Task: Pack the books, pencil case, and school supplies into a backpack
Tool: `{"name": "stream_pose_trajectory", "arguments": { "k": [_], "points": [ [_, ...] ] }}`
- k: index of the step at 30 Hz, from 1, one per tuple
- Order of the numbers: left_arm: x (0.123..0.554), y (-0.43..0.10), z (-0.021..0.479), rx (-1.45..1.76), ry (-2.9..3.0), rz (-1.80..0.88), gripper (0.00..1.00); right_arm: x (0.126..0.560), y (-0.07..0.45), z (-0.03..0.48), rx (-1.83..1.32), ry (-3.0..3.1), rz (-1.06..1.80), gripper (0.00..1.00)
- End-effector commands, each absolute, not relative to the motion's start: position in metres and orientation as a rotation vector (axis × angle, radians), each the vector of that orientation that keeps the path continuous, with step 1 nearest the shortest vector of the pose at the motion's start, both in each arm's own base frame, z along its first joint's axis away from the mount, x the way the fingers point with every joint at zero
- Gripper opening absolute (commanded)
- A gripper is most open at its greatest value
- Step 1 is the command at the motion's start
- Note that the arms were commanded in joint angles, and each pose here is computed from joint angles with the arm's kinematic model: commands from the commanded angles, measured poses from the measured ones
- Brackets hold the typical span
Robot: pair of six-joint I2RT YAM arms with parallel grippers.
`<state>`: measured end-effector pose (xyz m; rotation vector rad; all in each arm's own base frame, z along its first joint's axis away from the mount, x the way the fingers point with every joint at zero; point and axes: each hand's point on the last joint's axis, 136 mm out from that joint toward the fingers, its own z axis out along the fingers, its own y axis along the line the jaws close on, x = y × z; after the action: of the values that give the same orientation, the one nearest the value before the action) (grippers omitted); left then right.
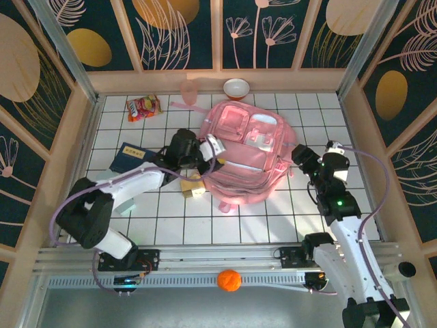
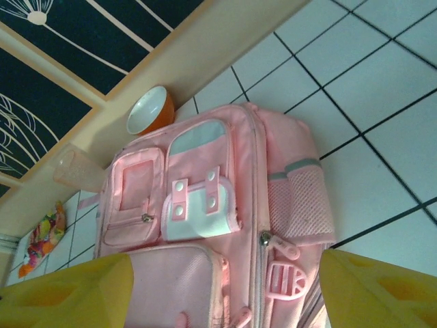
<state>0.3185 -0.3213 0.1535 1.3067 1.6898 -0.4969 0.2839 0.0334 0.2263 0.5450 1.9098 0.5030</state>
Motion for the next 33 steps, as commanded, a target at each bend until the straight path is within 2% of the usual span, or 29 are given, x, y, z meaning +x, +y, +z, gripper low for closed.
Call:
{"name": "stream_pose_trajectory", "arguments": {
  "k": [1, 6, 17, 18, 19, 21, 23, 26, 29, 33],
  "points": [
    [0.299, -0.346, 0.140, 1.627, 1.451, -0.457, 0.55, 0.286, 0.025, 0.231, 0.511, 1.868, 0.431, 0.72],
    [0.293, -0.367, 0.113, 1.794, 1.338, -0.392, 0.67, 0.289, 0.027, 0.233, 0.494, 1.852, 0.441, 0.72],
    [0.316, -0.377, 0.067, 1.880, 1.375, -0.290, 0.72, 0.290, 0.024, 0.235, 0.495, 1.830, 0.424, 0.73],
    [0.317, -0.377, 0.066, 1.872, 1.381, -0.286, 0.69, 0.290, 0.021, 0.238, 0.501, 1.818, 0.414, 0.73],
    [0.318, -0.378, 0.068, 1.861, 1.382, -0.287, 0.59, 0.290, 0.021, 0.240, 0.491, 1.814, 0.409, 0.73],
    [0.318, -0.382, 0.088, 1.798, 1.358, -0.321, 0.23, 0.290, 0.024, 0.245, 0.440, 1.808, 0.396, 0.72],
    [0.313, -0.385, 0.112, 1.751, 1.296, -0.362, 0.02, 0.291, 0.023, 0.243, 0.411, 1.816, 0.365, 0.70],
    [0.308, -0.384, 0.147, 1.703, 1.253, -0.485, 0.00, 0.294, 0.021, 0.217, 0.363, 1.878, 0.298, 0.61],
    [0.311, -0.376, 0.178, 1.673, 1.232, -0.606, 0.00, 0.297, 0.034, 0.201, 0.253, 1.940, 0.307, 0.61],
    [0.317, -0.364, 0.208, 1.664, 1.188, -0.583, 0.00, 0.299, 0.055, 0.188, 0.012, 1.963, 0.320, 0.59]
  ]
}}
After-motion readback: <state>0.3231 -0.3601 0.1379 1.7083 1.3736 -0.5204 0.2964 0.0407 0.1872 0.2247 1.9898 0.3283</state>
